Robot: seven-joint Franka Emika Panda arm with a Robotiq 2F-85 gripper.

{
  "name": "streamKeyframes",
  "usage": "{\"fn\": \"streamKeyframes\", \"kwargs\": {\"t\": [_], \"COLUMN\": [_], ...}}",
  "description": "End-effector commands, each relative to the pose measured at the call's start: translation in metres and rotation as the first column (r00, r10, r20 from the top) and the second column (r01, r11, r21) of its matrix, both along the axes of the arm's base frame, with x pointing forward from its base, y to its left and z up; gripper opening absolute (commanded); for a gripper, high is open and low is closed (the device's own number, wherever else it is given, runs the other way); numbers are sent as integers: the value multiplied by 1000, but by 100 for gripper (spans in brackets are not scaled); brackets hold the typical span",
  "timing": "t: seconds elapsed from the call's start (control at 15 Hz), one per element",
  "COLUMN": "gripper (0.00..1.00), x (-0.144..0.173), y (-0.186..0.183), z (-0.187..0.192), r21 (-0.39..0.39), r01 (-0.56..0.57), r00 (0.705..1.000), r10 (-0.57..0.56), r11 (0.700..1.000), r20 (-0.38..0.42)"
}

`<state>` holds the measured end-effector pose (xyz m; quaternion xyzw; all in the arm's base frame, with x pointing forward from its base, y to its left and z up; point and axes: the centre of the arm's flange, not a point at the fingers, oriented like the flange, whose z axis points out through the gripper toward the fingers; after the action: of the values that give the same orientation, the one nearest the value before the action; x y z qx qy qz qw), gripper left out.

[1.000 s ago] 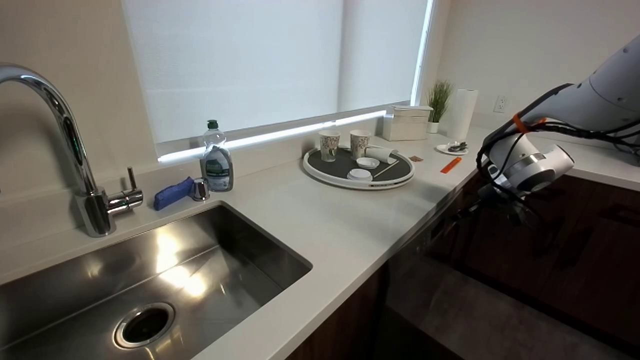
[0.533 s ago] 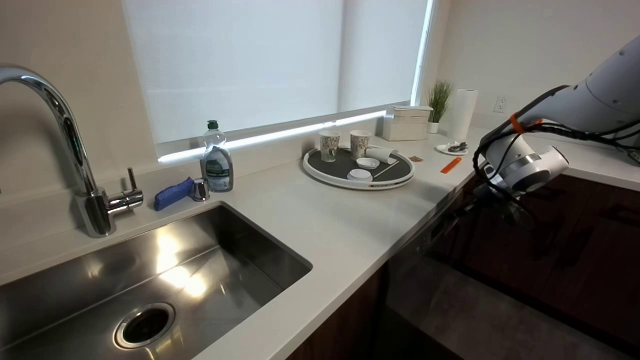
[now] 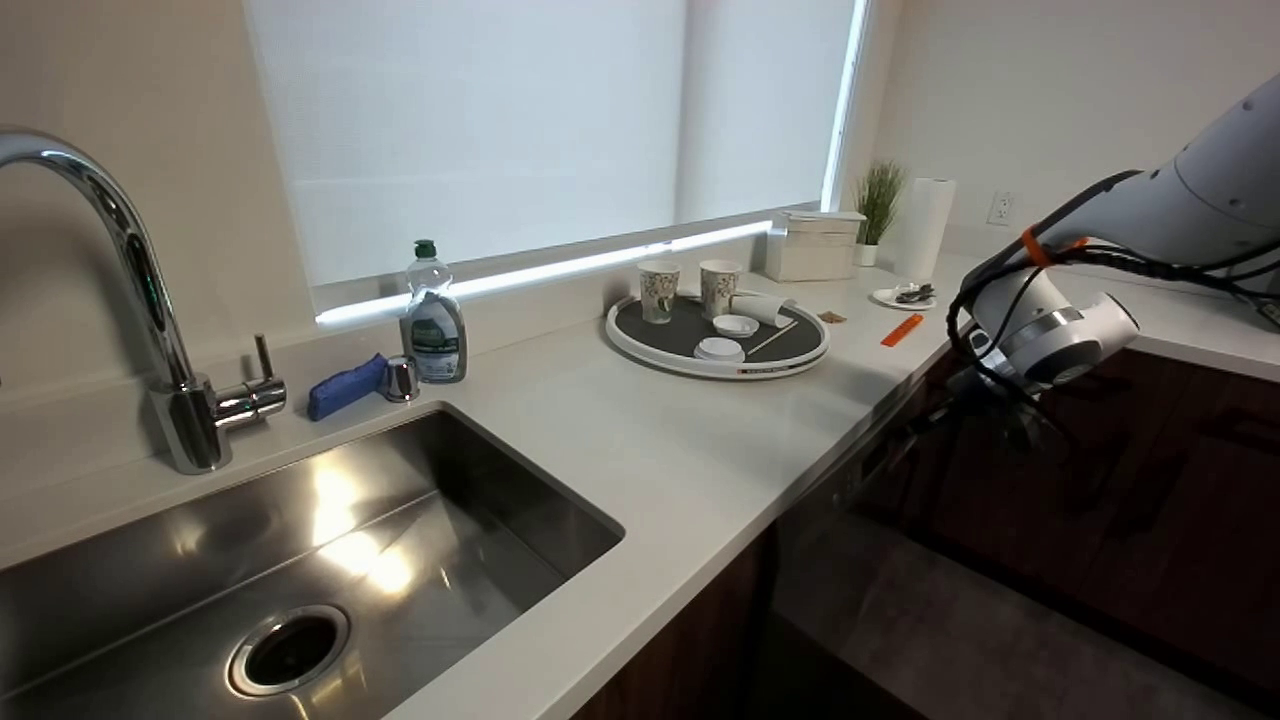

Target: Press a button on the right side of the dish washing machine

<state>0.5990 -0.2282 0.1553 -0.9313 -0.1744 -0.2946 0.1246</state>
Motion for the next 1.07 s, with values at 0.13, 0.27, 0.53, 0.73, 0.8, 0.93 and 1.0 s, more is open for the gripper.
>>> {"fn": "streamKeyframes", "kwargs": {"t": [0.13,0.27,0.53,0.73,0.8,0.93,1.0], "gripper": [0,0,0,0,0,0,0], "x": [12,11,8,7,7,5,3], "y": [-1,-2,-4,-5,-5,-4,-5], "z": [-6,-7,-8,-9,-9,-8,-7], "r21": [41,77,121,137,139,128,122], "r01": [41,71,106,121,122,117,120], "r00": [998,995,991,989,989,991,992], "r10": [-43,-76,-114,-130,-132,-123,-125], "r11": [998,995,987,983,983,985,985], "r20": [48,62,64,66,63,44,34]}}
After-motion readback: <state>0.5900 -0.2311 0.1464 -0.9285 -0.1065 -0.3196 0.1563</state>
